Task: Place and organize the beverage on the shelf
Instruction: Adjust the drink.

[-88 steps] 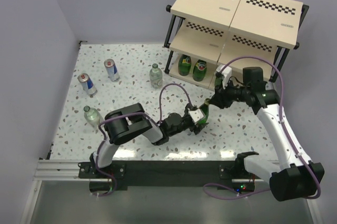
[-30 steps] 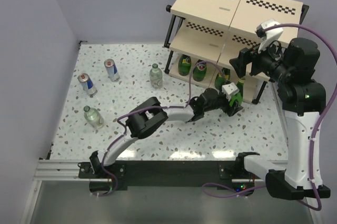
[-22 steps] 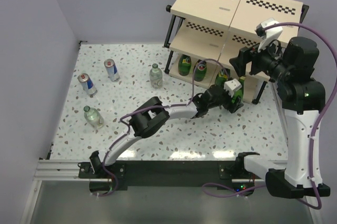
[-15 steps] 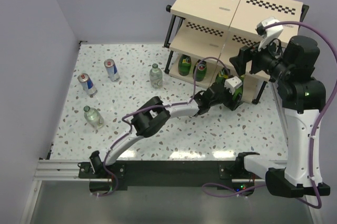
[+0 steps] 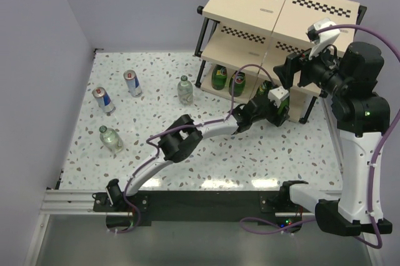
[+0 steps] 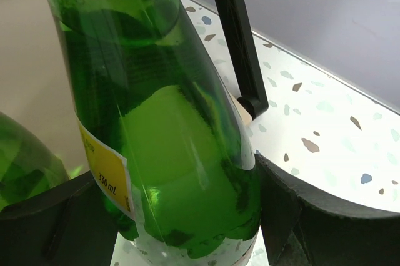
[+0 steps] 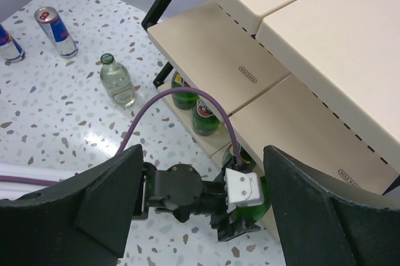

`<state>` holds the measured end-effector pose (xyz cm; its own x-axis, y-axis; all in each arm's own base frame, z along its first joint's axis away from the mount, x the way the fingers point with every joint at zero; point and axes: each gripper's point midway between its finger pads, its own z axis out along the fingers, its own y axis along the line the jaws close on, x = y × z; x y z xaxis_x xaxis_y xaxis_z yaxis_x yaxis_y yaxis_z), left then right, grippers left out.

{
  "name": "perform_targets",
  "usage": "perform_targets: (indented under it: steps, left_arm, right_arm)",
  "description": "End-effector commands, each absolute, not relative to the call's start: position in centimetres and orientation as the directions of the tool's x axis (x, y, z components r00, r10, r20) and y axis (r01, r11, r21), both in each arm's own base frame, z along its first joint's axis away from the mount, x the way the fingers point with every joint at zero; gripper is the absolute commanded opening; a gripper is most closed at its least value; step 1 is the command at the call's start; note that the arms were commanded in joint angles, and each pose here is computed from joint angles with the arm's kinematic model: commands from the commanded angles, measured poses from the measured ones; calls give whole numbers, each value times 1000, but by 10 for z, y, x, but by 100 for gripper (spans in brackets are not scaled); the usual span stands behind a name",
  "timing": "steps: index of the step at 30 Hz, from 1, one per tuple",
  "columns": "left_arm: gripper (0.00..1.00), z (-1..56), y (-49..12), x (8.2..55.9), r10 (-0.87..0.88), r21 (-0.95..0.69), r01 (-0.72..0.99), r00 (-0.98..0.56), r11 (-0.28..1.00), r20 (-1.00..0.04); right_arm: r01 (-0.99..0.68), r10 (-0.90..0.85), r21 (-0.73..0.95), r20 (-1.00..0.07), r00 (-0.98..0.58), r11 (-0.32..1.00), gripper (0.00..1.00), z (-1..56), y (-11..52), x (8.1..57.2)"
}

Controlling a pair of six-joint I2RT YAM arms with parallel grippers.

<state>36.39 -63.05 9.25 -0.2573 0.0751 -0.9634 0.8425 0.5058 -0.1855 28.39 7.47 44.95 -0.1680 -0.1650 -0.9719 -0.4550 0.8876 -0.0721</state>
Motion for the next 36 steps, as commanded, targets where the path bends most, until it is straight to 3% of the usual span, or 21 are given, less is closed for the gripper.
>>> perform_targets:
  steps: [1,36]
  left_arm:
    - [0,215,-640,381,-198,-175,857,-88,484,-976]
    - [0,238,-642,400,-298,-96,837,83,539,-951]
  right_arm:
    - [-435,-150,-67,-976,-158,898,81,459,72,281]
    - [-444,-155,-66,-974,-168,894,82,452,73,280]
